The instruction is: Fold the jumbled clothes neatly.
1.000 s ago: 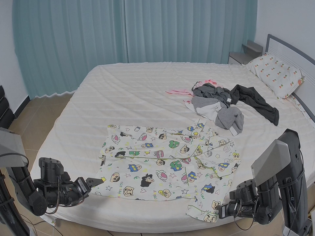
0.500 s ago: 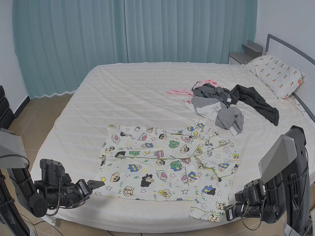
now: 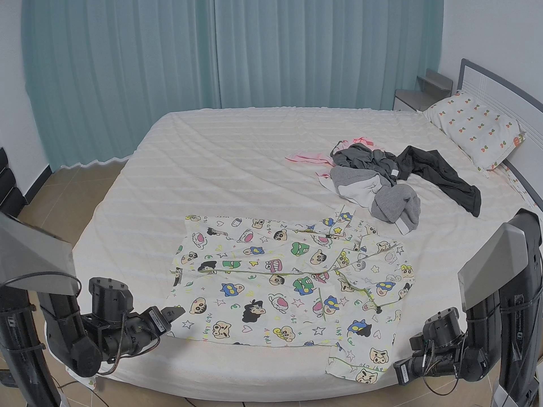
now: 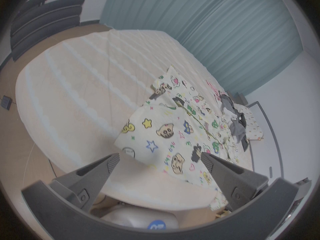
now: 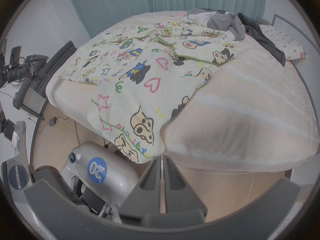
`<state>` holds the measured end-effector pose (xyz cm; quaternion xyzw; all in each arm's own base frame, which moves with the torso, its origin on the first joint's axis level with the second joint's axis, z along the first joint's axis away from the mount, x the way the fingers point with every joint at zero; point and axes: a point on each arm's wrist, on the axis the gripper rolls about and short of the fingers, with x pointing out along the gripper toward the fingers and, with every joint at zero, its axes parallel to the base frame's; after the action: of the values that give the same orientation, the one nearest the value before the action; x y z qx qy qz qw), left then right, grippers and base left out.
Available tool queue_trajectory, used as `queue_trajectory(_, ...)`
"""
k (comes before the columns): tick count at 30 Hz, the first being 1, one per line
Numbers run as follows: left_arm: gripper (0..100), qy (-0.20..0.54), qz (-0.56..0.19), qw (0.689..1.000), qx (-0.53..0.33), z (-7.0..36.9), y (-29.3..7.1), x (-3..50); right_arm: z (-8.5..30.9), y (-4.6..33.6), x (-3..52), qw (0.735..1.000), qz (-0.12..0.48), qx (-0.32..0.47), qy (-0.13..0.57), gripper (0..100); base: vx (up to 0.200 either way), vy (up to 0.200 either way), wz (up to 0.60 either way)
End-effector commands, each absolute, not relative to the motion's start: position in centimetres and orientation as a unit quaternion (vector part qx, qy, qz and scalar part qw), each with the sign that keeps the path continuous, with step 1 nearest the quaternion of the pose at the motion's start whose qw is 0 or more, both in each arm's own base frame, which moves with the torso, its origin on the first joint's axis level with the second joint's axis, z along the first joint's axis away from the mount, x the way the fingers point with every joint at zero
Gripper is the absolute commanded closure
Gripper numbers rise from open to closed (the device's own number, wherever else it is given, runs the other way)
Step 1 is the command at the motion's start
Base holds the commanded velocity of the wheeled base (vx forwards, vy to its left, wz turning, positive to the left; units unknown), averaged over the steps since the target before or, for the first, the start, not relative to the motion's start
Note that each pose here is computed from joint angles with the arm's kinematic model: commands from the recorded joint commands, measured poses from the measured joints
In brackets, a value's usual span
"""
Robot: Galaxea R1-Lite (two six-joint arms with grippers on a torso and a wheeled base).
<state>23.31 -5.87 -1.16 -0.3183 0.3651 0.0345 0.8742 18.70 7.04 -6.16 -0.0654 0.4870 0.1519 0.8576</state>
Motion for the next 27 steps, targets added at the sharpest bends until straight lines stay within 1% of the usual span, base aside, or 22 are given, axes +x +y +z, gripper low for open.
queue_trajectory(1,0,0.400,0.057,0.881,-0.248,-5.9,-6.8,24.0,-5.7,6.9,18.4,0.858,0.153,-0.066,0.486,100,0.000,0.000,0.00)
queue_trajectory(2,0,0.404,0.056,0.883,-0.234,-6.2,-6.8,23.9,-5.6,6.9,18.4,0.858,0.153,-0.066,0.485,100,0.000,0.000,0.00)
queue_trajectory(11,0,0.389,0.051,0.890,-0.233,-6.4,-7.2,25.0,-5.6,7.0,18.4,0.859,0.155,-0.067,0.484,100,0.000,0.000,0.00)
queue_trajectory(17,0,0.377,0.064,0.897,-0.223,-7.0,-7.3,25.9,-5.6,7.1,18.4,0.859,0.156,-0.068,0.483,100,0.000,0.000,0.00)
queue_trajectory(18,100,0.377,0.064,0.897,-0.223,-7.0,-7.3,25.9,-5.6,7.1,18.4,0.859,0.156,-0.068,0.483,100,0.000,0.000,0.00)
queue_trajectory(19,100,0.373,0.077,0.900,-0.212,-7.3,-7.3,26.1,-5.6,7.1,18.4,0.859,0.156,-0.068,0.483,100,0.000,0.000,0.00)
queue_trajectory(27,100,0.370,0.108,0.901,-0.196,-7.4,-6.9,25.5,-5.6,7.1,18.3,0.858,0.158,-0.070,0.484,100,0.000,0.000,0.00)
